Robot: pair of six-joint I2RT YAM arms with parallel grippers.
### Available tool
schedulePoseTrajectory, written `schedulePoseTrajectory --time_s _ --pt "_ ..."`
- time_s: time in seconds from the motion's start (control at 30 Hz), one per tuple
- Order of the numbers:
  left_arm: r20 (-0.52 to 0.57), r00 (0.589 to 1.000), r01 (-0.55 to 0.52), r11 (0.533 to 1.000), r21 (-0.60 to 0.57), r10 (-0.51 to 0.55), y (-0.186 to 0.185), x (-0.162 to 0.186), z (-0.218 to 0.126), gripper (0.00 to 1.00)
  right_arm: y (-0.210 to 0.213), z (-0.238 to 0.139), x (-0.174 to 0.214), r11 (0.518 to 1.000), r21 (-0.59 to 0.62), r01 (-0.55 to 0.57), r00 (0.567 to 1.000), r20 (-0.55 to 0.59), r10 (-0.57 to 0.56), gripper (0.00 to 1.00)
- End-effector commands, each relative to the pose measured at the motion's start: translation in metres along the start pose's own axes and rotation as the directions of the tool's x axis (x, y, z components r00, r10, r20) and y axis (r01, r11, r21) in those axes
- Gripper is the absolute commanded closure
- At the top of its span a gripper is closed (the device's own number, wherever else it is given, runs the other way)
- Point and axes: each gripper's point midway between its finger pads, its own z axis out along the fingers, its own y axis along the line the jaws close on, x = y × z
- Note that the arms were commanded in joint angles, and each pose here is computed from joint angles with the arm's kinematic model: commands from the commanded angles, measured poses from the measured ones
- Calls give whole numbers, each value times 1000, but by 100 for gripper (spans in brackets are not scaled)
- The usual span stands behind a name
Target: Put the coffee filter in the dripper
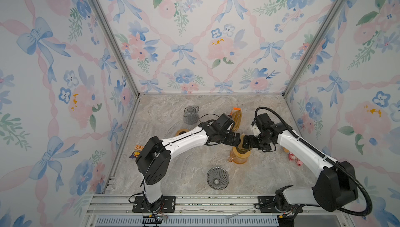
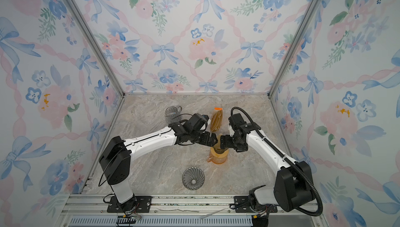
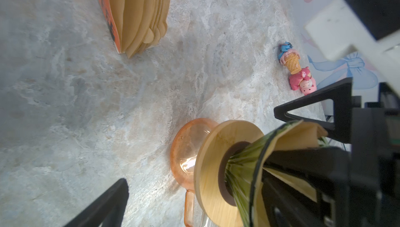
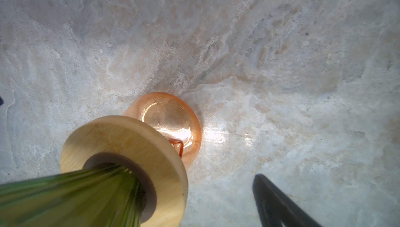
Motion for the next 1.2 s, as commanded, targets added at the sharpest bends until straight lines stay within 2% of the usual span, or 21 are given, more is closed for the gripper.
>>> schedulePoseTrajectory --time_s 0.0,0.57,0.83,1.17 --pt "41 998 -40 998 58 37 -15 -14 -22 2 -2 5 4 1000 1 -5 1000 -17 5 5" --pt "8 1000 -9 999 -32 10 13 0 -3 2 3 -24 6 992 -119 -33 998 47 39 5" --pt "0 1000 -15 1000 18 15 -3 1 -6 2 -2 -34 10 993 -111 -47 996 71 55 5" --pt "100 995 -33 999 30 30 -26 -15 -34 2 6 -53 1 989 -147 -25 988 146 46 5"
